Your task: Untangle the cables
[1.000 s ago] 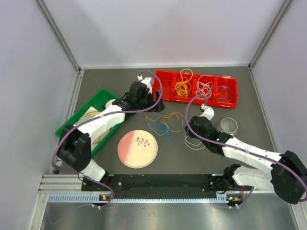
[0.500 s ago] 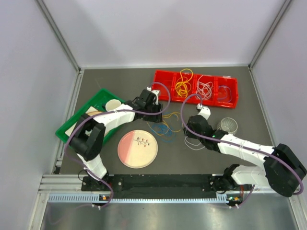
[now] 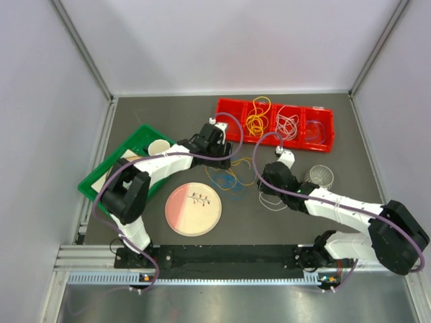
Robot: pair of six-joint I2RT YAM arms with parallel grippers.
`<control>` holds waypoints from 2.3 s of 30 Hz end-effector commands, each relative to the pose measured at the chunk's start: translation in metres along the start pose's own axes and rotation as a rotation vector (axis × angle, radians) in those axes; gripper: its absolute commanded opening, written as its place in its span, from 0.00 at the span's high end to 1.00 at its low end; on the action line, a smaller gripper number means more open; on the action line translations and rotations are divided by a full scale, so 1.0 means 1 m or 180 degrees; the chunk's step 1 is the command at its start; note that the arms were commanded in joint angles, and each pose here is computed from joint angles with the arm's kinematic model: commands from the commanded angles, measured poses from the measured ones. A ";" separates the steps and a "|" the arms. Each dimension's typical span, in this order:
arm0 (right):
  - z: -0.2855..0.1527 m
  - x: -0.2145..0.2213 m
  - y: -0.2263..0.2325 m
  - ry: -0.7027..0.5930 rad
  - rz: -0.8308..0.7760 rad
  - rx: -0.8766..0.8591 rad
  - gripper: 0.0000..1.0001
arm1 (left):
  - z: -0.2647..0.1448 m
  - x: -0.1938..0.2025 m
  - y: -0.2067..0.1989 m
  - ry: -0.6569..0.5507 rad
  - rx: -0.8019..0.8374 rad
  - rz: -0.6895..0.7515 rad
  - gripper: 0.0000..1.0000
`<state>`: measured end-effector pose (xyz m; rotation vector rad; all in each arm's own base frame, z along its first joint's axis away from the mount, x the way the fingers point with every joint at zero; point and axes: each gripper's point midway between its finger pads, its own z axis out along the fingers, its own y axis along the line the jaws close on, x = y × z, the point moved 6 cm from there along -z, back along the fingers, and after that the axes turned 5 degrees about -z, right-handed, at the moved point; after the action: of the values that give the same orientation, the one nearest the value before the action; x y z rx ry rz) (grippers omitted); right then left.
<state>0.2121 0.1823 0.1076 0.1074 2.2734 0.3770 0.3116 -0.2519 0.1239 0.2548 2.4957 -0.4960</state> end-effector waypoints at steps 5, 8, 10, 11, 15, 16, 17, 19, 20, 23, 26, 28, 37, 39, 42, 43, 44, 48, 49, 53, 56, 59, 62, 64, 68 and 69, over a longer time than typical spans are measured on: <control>0.001 -0.015 0.017 -0.0068 0.0006 -0.0143 0.70 | 0.021 -0.013 0.002 -0.0113 -0.0117 0.0117 0.36; 0.001 -0.014 0.017 -0.0058 0.0003 -0.0141 0.70 | 0.029 -0.009 0.002 -0.0044 -0.0094 0.0098 0.45; 0.001 -0.014 0.017 -0.0052 -0.0002 -0.0149 0.70 | 0.031 -0.007 0.002 -0.0029 -0.0096 0.0073 0.53; 0.001 -0.013 0.017 -0.0048 -0.0004 -0.0146 0.71 | 0.031 -0.006 0.002 -0.0020 -0.0089 0.0078 0.57; 0.001 -0.013 0.017 -0.0039 -0.0004 -0.0157 0.71 | 0.033 -0.008 0.002 -0.0030 -0.0111 0.0078 0.63; 0.001 -0.013 0.017 -0.0041 0.0004 -0.0154 0.70 | 0.033 -0.010 0.001 -0.0042 -0.0102 0.0092 0.63; 0.001 -0.013 0.017 -0.0038 0.0004 -0.0158 0.71 | 0.036 -0.009 0.002 -0.0021 -0.0115 0.0088 0.64; 0.000 -0.015 0.018 -0.0053 0.0007 -0.0169 0.71 | 0.037 -0.009 0.001 -0.0002 -0.0097 0.0083 0.73; 0.001 -0.014 0.018 -0.0046 -0.0001 -0.0163 0.71 | 0.038 -0.009 0.000 0.0012 -0.0100 0.0082 0.80; -0.001 -0.016 0.018 -0.0069 0.0007 -0.0177 0.71 | 0.036 -0.013 -0.002 0.0015 -0.0105 0.0044 1.00; -0.002 -0.016 0.018 -0.0080 0.0010 -0.0179 0.71 | 0.022 -0.026 -0.012 -0.0069 0.0035 0.0031 1.00; -0.002 -0.016 0.017 -0.0083 0.0010 -0.0175 0.71 | 0.009 -0.039 -0.019 -0.0201 0.0111 0.0022 1.00; -0.006 -0.019 0.017 -0.0119 -0.0006 -0.0184 0.71 | -0.127 -0.115 -0.061 -0.1515 0.0894 -0.0132 1.00; -0.006 -0.021 0.017 -0.0148 -0.0050 -0.0162 0.71 | -0.142 -0.118 -0.061 -0.1651 0.0920 -0.0152 1.00; -0.003 -0.028 0.010 -0.0258 -0.0167 0.0006 0.71 | -0.157 -0.121 -0.059 -0.1735 0.0855 -0.0128 1.00; 0.000 -0.028 0.008 -0.0246 -0.0194 0.0036 0.71 | -0.159 -0.119 -0.059 -0.1723 0.0858 -0.0121 1.00; 0.003 -0.034 0.008 -0.0257 -0.0211 0.0051 0.70 | -0.159 -0.119 -0.059 -0.1722 0.0859 -0.0125 1.00; 0.016 -0.037 0.015 -0.0085 -0.0272 0.0110 0.59 | -0.161 -0.119 -0.058 -0.1703 0.0855 -0.0157 1.00; 0.019 -0.037 0.017 -0.0041 -0.0285 0.0112 0.54 | -0.164 -0.119 -0.060 -0.1706 0.0868 -0.0157 1.00; 0.034 -0.044 0.041 0.0051 -0.0152 -0.0069 0.43 | -0.177 -0.123 -0.065 -0.1779 0.1011 -0.0200 1.00; 0.038 -0.055 0.059 -0.0022 0.0062 -0.0313 0.43 | -0.191 -0.128 -0.071 -0.1852 0.1121 -0.0240 1.00; 0.045 -0.058 0.070 0.0009 0.0251 -0.0379 0.44 | -0.203 -0.131 -0.072 -0.1922 0.1136 -0.0242 1.00; 0.056 -0.052 0.077 0.0154 0.0390 -0.0404 0.44 | -0.212 -0.133 -0.075 -0.1990 0.1213 -0.0275 1.00; 0.064 -0.045 0.081 0.0273 0.0493 -0.0411 0.44 | -0.218 -0.133 -0.077 -0.2011 0.1303 -0.0298 1.00; 0.071 -0.037 0.087 0.0392 0.0695 -0.0526 0.44 | -0.223 -0.133 -0.079 -0.2038 0.1353 -0.0314 1.00; 0.072 -0.035 0.088 0.0410 0.0722 -0.0549 0.44 | -0.225 -0.133 -0.079 -0.2049 0.1363 -0.0311 1.00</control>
<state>0.2752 0.2575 0.1015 0.1758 2.3939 0.5540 0.2923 -0.2466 0.3522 0.1144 1.9017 -0.9012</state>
